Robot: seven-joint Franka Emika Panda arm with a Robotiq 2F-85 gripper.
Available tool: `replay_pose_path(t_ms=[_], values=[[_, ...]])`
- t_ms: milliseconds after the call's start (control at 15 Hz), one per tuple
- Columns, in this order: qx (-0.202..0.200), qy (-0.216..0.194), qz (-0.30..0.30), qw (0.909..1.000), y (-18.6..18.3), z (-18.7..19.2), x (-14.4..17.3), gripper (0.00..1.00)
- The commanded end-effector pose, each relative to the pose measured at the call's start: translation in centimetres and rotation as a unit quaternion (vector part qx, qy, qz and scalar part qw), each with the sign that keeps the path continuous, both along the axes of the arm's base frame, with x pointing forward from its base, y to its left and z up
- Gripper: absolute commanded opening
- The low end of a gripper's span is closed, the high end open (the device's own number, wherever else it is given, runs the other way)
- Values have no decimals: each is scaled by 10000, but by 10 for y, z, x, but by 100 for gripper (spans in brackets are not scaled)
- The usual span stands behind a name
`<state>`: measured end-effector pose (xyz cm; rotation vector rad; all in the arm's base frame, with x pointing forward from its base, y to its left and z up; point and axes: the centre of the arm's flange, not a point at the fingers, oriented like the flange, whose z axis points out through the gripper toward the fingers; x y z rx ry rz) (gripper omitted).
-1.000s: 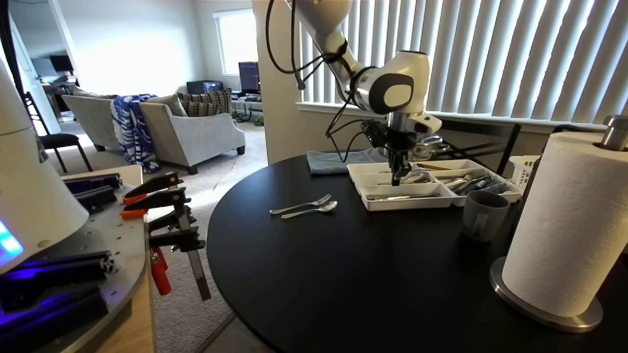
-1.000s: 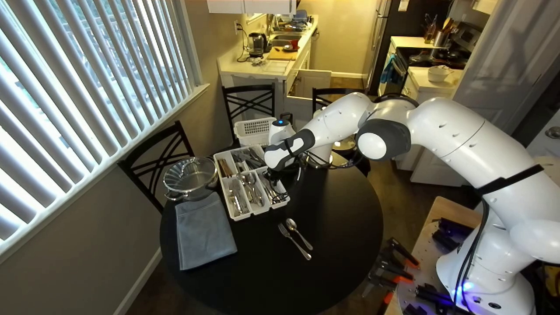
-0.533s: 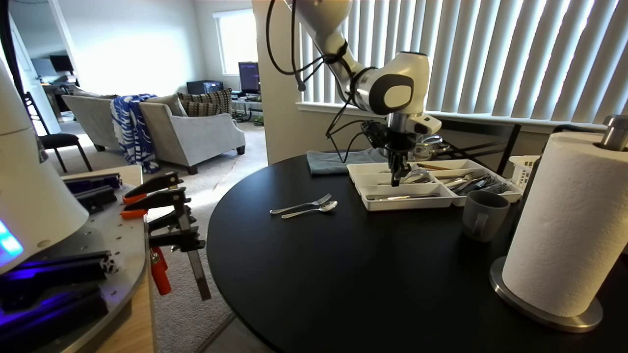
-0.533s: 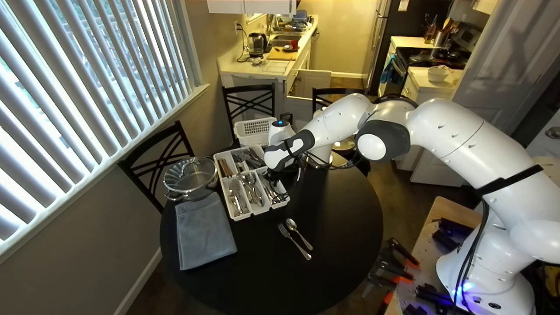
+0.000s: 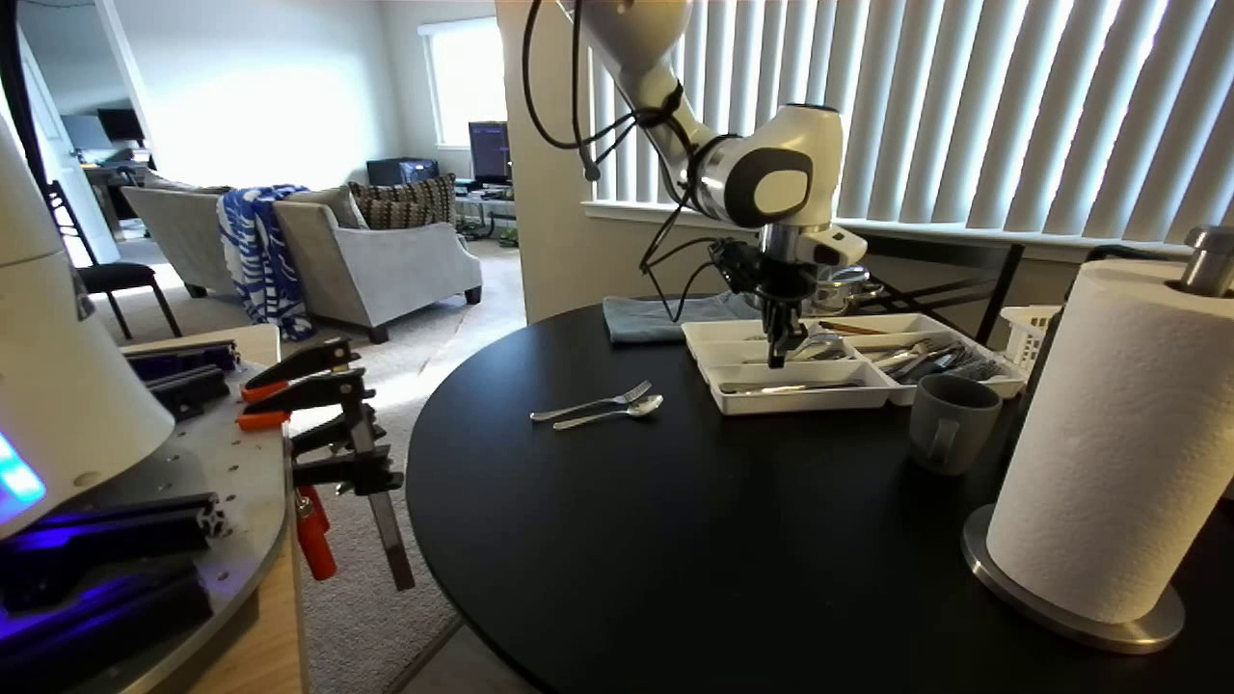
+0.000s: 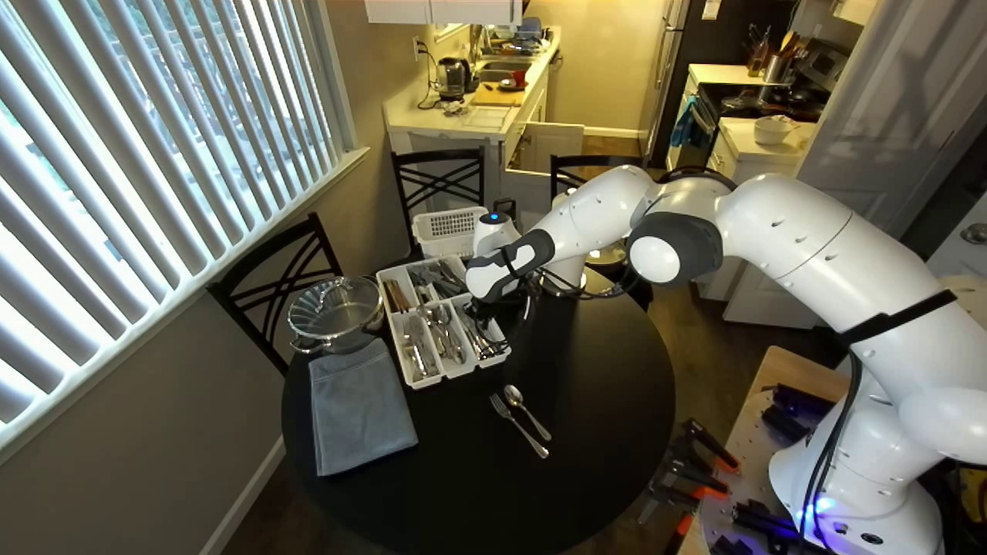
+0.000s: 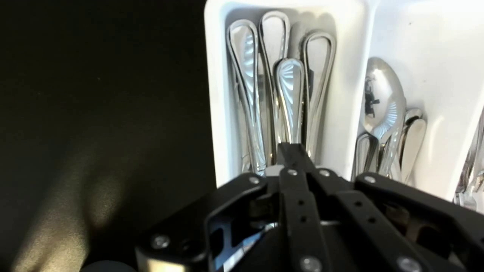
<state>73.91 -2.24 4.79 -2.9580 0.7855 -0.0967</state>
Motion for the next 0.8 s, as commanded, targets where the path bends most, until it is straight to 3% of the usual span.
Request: replay_pose_path(t_ms=[0, 267, 600, 667, 733], values=[[3, -76, -31, 10000, -2, 0, 0, 28], [-21, -8, -15, 10000, -4, -10, 16, 51], [34, 594, 29, 9982, -8, -73, 52, 84], [80, 693, 80, 9975, -10, -82, 50, 40], [91, 728, 95, 9973, -9, -86, 50, 43]])
